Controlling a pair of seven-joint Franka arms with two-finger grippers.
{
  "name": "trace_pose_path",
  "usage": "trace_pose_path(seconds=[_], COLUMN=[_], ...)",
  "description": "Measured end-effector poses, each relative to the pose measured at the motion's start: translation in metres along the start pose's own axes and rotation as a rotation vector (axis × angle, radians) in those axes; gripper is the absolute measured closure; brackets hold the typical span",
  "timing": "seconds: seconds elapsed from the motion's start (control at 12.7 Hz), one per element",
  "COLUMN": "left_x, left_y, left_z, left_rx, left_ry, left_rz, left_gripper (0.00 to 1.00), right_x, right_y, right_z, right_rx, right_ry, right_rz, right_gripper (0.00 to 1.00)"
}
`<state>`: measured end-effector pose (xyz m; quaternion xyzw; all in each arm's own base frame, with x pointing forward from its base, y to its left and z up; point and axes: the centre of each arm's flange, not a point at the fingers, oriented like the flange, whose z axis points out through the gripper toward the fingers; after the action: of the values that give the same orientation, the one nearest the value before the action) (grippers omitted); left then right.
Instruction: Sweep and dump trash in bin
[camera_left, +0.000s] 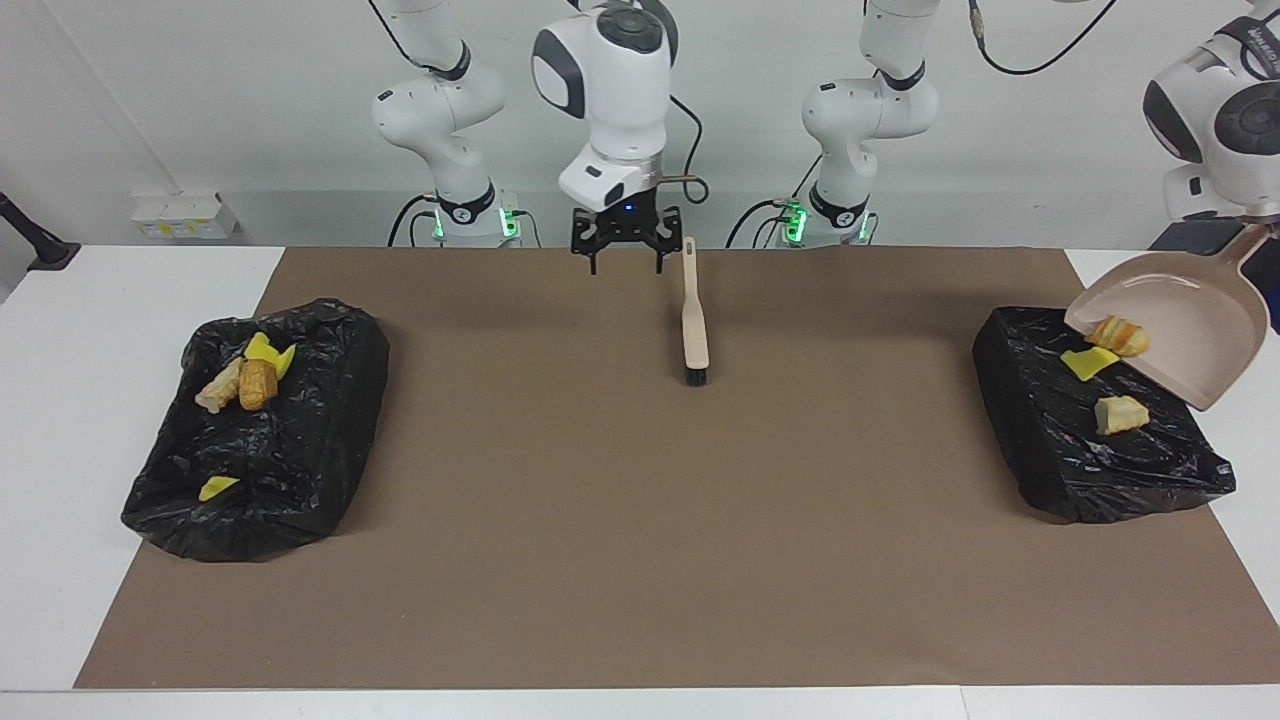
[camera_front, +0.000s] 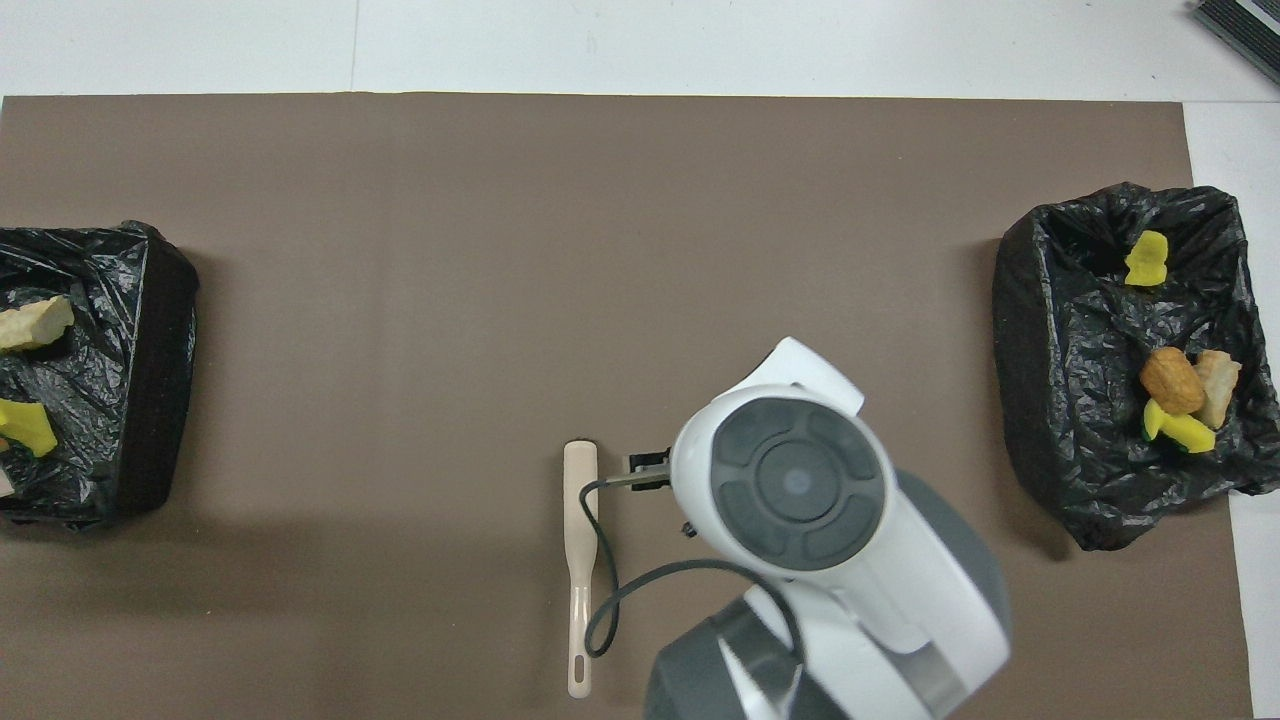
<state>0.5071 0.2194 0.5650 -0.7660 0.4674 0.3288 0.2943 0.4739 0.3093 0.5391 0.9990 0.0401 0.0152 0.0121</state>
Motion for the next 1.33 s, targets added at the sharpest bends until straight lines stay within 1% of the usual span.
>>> trace_pose_path(seconds=[0.16,0.24,0.39,0.63,0.71,0.79,0.86,0.94,1.1,1.18,1.26,1.33], left_x=[0.005,0.002,-0.001,-0.006,-0.003,0.007,0.02,0.035,0.06,0.07,0.082,0.097], left_y=[0.002,0.0,-0.002,-0.011,-0.014,-0.013,-0.01,-0.006,0.003,0.008,0.014,0.021], left_z=[-0.03,-0.037,-0.042,-0.054,-0.066,-0.078,-0.086,-0.09,-0.102,-0.109,-0.118,-0.132], left_rx=[0.017,0.037,0.055,0.082,0.096,0.093,0.066,0.022,-0.073,-0.127,-0.181,-0.223], left_ry=[-0.033,-0.06,-0.084,-0.089,-0.066,0.002,0.101,0.21,0.401,0.482,0.547,0.584], left_rz=[0.012,0.012,0.012,-0.007,-0.012,-0.018,-0.032,-0.055,-0.126,-0.173,-0.229,-0.288], left_gripper=[0.69,0.69,0.69,0.69,0.69,0.69,0.69,0.69,0.69,0.69,0.69,0.69], right_x=[0.019,0.026,0.038,0.052,0.055,0.058,0.061,0.063,0.066,0.066,0.065,0.065], right_y=[0.041,0.061,0.101,0.154,0.167,0.181,0.197,0.217,0.256,0.274,0.292,0.308], right_z=[-0.017,-0.025,-0.037,-0.044,-0.047,-0.049,-0.05,-0.05,-0.049,-0.049,-0.048,-0.048], right_rx=[-0.004,-0.006,-0.009,-0.01,-0.011,-0.014,-0.018,-0.02,-0.022,-0.023,-0.024,-0.024], right_ry=[-0.006,-0.01,-0.018,-0.018,-0.011,-0.006,-0.004,-0.004,-0.007,-0.008,-0.01,-0.01], right_rz=[-0.05,-0.072,-0.123,-0.137,-0.117,-0.093,-0.071,-0.05,0.007,0.039,0.072,0.1], right_gripper=[0.0,0.0,0.0,0.0,0.0,0.0,0.0,0.0,0.0,0.0,0.0,0.0])
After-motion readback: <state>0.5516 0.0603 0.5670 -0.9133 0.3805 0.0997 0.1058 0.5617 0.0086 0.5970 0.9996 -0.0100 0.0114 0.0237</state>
